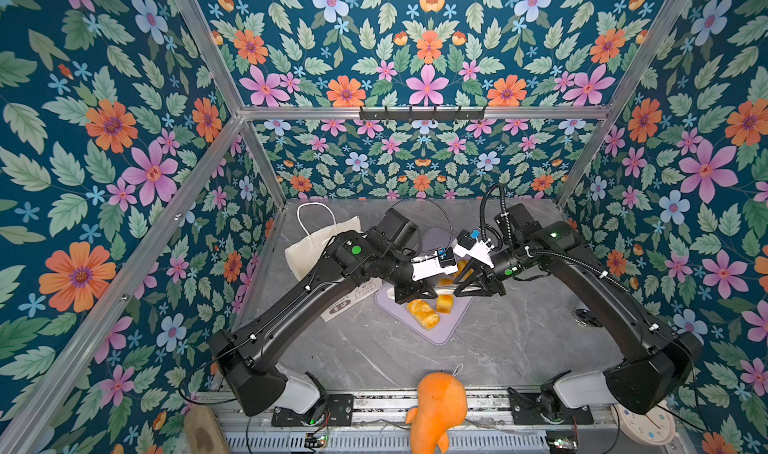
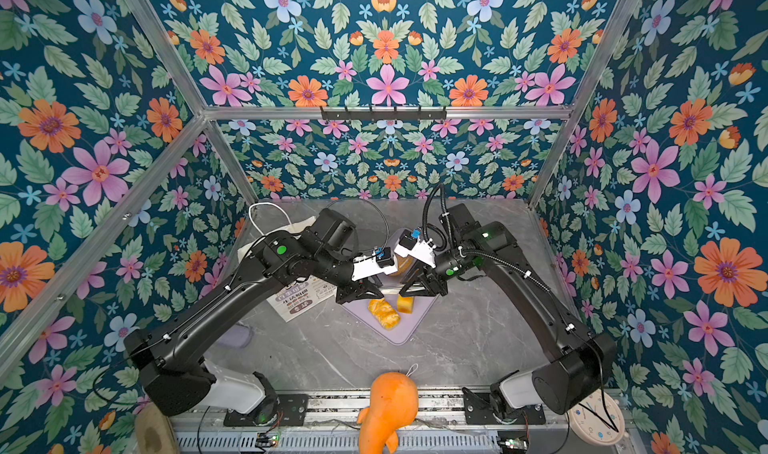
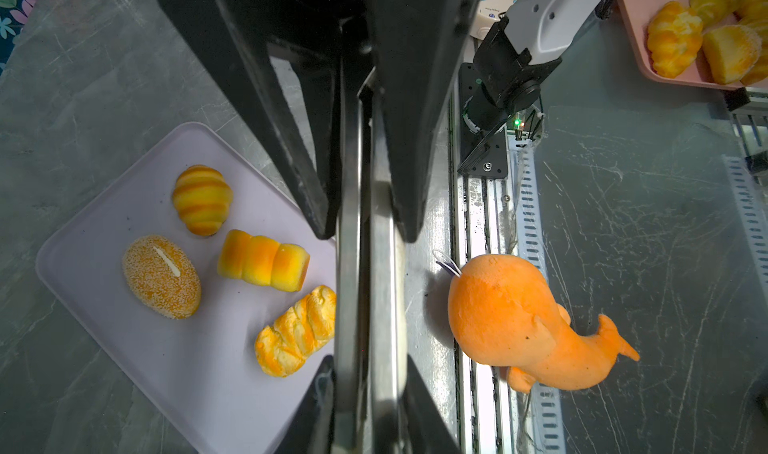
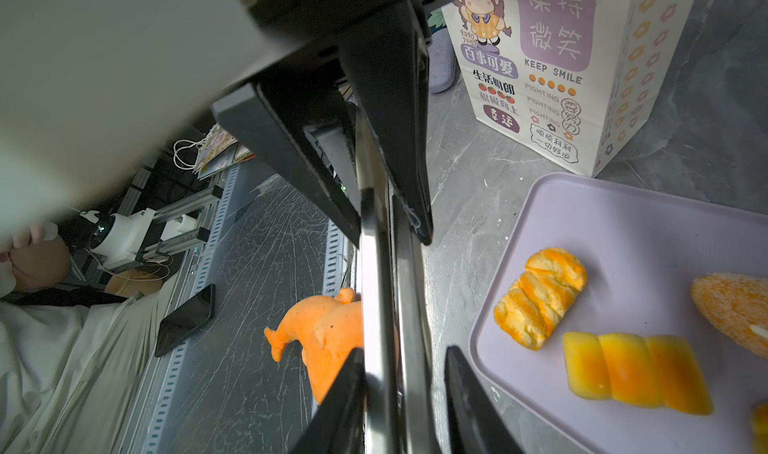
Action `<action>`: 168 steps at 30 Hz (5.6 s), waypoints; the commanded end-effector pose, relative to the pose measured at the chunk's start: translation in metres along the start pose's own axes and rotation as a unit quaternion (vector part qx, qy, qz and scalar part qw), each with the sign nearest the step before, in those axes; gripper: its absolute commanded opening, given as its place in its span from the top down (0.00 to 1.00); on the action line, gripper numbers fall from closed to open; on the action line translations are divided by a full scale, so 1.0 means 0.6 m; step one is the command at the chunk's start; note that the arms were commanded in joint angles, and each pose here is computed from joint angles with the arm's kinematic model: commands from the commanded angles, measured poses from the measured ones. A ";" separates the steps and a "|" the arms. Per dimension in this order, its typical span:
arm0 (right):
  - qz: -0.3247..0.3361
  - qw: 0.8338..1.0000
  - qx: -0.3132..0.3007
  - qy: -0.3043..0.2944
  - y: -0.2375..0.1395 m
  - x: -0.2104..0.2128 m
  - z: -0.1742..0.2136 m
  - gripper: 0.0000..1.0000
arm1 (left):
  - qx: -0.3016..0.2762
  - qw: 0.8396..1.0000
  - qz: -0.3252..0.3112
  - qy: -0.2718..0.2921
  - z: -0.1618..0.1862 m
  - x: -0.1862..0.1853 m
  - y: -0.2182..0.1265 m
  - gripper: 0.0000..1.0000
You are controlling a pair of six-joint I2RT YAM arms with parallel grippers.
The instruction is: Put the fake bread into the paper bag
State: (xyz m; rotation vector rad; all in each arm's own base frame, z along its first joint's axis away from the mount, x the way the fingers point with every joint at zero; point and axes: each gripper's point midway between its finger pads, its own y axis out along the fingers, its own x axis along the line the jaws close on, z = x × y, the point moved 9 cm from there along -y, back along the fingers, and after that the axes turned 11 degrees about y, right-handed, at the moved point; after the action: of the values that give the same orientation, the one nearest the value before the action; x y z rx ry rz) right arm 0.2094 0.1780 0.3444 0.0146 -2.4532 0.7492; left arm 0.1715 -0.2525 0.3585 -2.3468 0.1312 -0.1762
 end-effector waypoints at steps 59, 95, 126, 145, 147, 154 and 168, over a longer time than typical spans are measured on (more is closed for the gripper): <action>0.439 0.852 -0.105 0.266 -0.008 -0.096 0.158 0.71 | -0.126 0.925 -0.346 -0.094 0.042 0.032 -0.099 0.27; 0.434 0.813 -0.002 0.389 0.075 -0.014 0.114 0.60 | -0.153 0.921 -0.351 -0.073 0.054 0.011 -0.107 0.28; 0.446 0.794 -0.001 0.413 0.121 -0.052 0.102 0.46 | -0.162 0.926 -0.336 -0.059 0.054 0.001 -0.106 0.28; 0.464 0.776 0.023 0.427 0.146 -0.079 0.115 0.53 | -0.166 0.925 -0.338 -0.056 0.054 -0.002 -0.110 0.28; 0.462 0.778 0.021 0.425 0.146 -0.079 0.114 0.57 | -0.163 0.922 -0.346 -0.061 0.055 0.001 -0.111 0.27; 0.455 0.792 0.005 0.406 0.130 -0.063 0.102 0.68 | -0.142 0.904 -0.389 -0.110 0.059 0.020 -0.119 0.27; 0.428 0.839 -0.052 0.332 0.056 0.005 0.045 0.71 | -0.125 0.784 -0.534 -0.290 0.050 0.044 -0.274 0.24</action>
State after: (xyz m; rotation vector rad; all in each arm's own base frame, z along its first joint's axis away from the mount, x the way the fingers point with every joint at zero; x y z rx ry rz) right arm 0.1873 0.1958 0.2985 -1.2368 -1.6742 0.7795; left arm 0.2115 -0.1394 0.4518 -2.4233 -1.4127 -0.0840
